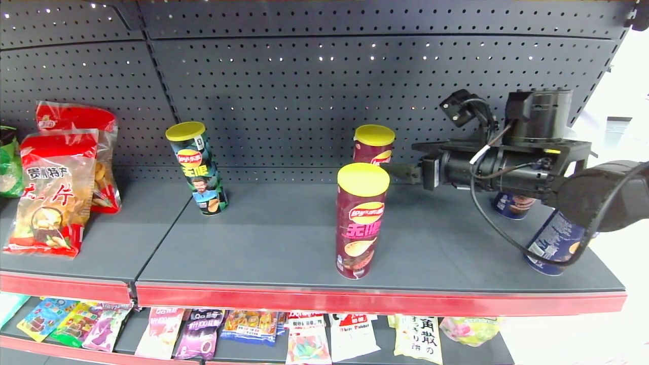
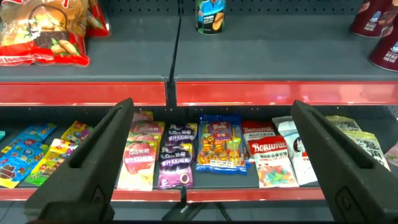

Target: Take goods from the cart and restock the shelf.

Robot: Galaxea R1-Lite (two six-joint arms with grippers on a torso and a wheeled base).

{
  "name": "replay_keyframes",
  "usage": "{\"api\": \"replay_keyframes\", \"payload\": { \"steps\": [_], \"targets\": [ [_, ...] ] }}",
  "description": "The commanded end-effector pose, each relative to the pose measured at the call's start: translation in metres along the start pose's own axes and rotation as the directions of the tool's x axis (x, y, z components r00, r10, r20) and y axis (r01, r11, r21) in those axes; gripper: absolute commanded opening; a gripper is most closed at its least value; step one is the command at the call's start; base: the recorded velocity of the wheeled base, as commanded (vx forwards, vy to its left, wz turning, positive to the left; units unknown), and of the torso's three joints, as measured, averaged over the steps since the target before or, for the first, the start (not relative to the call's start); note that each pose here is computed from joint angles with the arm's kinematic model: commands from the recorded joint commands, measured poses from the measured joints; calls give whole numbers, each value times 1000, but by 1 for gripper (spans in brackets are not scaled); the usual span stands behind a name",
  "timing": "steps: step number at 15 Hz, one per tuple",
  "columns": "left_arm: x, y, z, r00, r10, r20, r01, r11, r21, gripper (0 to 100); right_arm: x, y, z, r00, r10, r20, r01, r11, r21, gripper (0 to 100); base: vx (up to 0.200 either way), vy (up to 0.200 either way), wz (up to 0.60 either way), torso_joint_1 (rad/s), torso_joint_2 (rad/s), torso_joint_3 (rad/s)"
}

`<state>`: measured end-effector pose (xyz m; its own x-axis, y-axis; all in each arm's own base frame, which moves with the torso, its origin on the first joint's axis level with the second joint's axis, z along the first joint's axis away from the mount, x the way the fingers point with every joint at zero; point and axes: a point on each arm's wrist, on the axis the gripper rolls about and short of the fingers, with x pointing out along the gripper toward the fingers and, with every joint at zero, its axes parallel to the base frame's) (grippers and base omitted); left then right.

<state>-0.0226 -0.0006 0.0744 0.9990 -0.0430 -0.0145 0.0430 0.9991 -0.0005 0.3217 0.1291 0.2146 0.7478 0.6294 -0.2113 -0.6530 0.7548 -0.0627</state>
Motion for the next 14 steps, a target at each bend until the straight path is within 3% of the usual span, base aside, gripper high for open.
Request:
{"api": "replay_keyframes", "payload": {
  "steps": [1,9,11,12,14],
  "targets": [
    [0,0,0,1000,0,-1,0,1000,0,100,-35,-1,2,999,-36,12,36,999,5,100,0,0,0,0,0,0],
    [0,0,0,1000,2,1,-2,1000,0,100,-78,17,-36,996,-1,-85,8,997,82,100,0,0,0,0,0,0],
    [0,0,0,1000,0,-1,0,1000,0,100,-82,22,-45,992,89,-89,-84,995,60,100,0,0,0,0,0,0],
    [0,0,0,1000,0,1,0,1000,0,100,-82,29,-61,959,265,-97,-260,964,62,100,0,0,0,0,0,0],
    [0,0,0,1000,0,-1,0,1000,0,100,-76,29,-71,942,320,-104,-320,947,19,100,0,0,0,0,0,0]
  ]
}}
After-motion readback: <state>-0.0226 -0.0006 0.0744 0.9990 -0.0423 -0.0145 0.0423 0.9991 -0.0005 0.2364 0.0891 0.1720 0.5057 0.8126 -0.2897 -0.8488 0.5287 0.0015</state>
